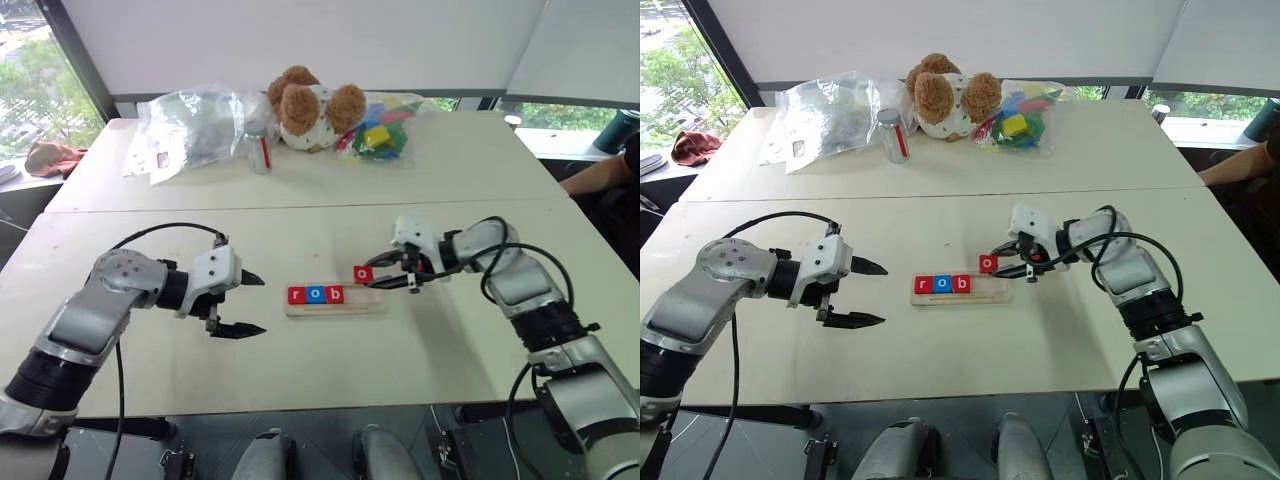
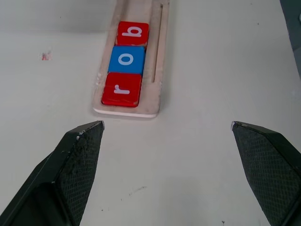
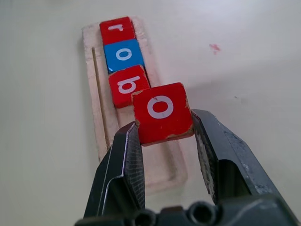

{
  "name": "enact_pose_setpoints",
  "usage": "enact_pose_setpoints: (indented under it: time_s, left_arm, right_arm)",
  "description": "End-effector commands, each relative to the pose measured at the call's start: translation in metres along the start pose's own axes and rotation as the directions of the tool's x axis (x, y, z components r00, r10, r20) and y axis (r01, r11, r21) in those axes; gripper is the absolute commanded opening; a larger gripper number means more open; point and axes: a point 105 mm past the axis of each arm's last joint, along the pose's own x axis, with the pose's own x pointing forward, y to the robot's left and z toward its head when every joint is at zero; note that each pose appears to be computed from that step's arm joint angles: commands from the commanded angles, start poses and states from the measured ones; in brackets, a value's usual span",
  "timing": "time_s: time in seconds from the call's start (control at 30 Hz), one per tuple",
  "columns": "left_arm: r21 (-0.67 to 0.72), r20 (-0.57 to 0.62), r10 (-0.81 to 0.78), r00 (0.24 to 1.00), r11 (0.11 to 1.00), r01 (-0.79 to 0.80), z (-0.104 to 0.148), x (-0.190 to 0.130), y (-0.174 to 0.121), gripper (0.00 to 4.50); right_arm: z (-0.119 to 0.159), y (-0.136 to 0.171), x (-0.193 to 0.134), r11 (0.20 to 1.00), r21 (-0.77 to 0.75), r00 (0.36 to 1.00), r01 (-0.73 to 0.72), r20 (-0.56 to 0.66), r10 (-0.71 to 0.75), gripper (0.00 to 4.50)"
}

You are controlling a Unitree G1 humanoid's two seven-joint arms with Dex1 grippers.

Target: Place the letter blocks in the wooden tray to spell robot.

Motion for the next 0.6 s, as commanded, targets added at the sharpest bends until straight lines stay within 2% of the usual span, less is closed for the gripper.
enact_pose_setpoints:
  time_s: [0.03, 0.23, 0.6]
  left_arm:
    - [0.030, 0.018, 0.022, 1.000, 0.999, -0.023, 0.008, -0.004, 0.000, 4.50]
    - [0.022, 0.030, 0.035, 0.999, 0.999, -0.036, 0.008, -0.002, -0.002, 4.50]
    - [0.020, 0.050, 0.051, 0.997, 0.998, -0.052, 0.010, 0.004, 0.000, 4.50]
  right_arm:
    - [0.006, -0.002, 0.003, 0.999, -0.043, 0.999, -0.021, -0.028, 0.020, 1.12]
    - [0.006, 0.003, 0.011, 0.996, -0.062, 0.997, -0.069, -0.045, 0.067, 1.12]
    - [0.006, 0.000, 0.024, 0.995, -0.082, 0.997, -0.060, -0.046, 0.057, 1.12]
